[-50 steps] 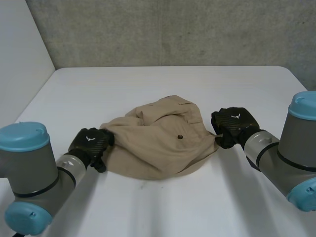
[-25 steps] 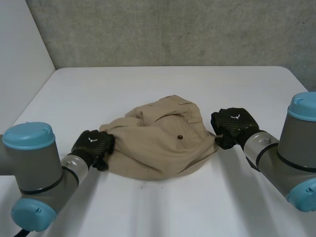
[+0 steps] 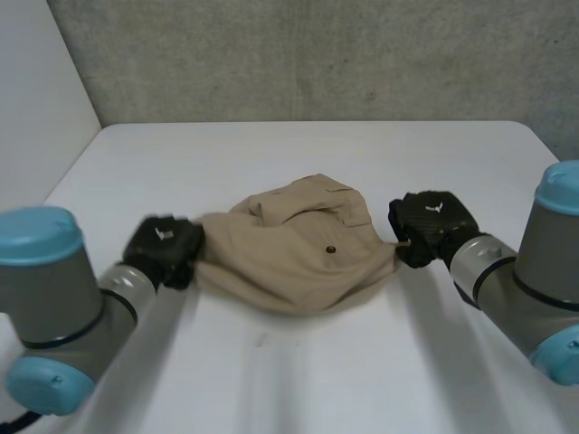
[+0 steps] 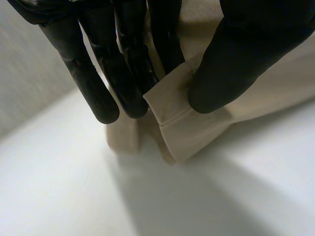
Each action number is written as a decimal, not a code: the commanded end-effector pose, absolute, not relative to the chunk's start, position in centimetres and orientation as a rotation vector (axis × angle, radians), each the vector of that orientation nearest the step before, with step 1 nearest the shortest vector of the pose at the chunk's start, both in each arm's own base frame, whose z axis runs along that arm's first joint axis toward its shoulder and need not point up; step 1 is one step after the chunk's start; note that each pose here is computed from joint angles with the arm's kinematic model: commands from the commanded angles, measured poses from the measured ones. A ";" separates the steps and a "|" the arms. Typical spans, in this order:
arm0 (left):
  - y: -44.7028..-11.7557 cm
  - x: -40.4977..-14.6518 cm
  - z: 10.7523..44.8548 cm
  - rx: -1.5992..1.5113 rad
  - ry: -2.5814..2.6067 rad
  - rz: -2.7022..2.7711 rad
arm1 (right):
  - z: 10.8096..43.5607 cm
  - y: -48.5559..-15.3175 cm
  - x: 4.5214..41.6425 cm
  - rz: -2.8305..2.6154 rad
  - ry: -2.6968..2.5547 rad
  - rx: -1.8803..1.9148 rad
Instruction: Fold the shorts.
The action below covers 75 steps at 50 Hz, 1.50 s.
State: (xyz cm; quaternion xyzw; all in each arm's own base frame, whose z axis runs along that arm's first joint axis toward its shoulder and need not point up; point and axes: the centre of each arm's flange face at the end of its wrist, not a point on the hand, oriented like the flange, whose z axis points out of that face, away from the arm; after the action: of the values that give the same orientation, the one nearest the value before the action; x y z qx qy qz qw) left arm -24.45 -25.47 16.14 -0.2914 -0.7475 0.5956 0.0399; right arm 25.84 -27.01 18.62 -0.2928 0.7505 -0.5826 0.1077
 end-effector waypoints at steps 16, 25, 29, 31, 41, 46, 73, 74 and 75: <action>-15.2 -20.0 46.2 -0.405 -1.277 2.677 | 43.3 -19.0 22.6 -2.464 1.556 -0.774; -12.5 -19.0 50.0 -0.320 -1.198 2.664 | 46.9 -16.7 21.6 -2.497 1.527 -0.760; -13.6 -19.4 48.7 -0.346 -1.284 2.626 | 46.1 -17.1 21.5 -2.459 1.588 -0.780; -15.8 -20.2 46.2 -0.381 -1.419 2.561 | 44.7 -18.2 21.8 -2.400 1.660 -0.805; -24.7 -23.7 34.5 -0.525 -1.904 2.243 | 33.7 -24.8 24.9 -2.018 2.029 -0.984; -30.3 -25.5 29.9 -0.558 -1.982 2.201 | 28.9 -27.8 26.9 -1.908 2.097 -1.044; -43.4 -31.5 23.3 -0.620 -1.616 2.621 | 21.6 -38.5 31.3 -2.467 1.805 -0.996; -43.4 -31.5 23.3 -0.619 -1.609 2.627 | 21.5 -38.4 31.3 -2.461 1.813 -0.998; -43.4 -31.5 23.3 -0.617 -1.610 2.628 | 21.4 -38.1 31.2 -2.445 1.828 -1.003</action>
State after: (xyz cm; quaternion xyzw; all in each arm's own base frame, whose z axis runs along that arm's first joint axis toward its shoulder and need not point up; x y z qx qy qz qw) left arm -31.35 -43.17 23.82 -0.1921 -0.5287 0.8267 0.0137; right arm 31.09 -38.70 22.92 -0.2863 0.5468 -0.7859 -0.0356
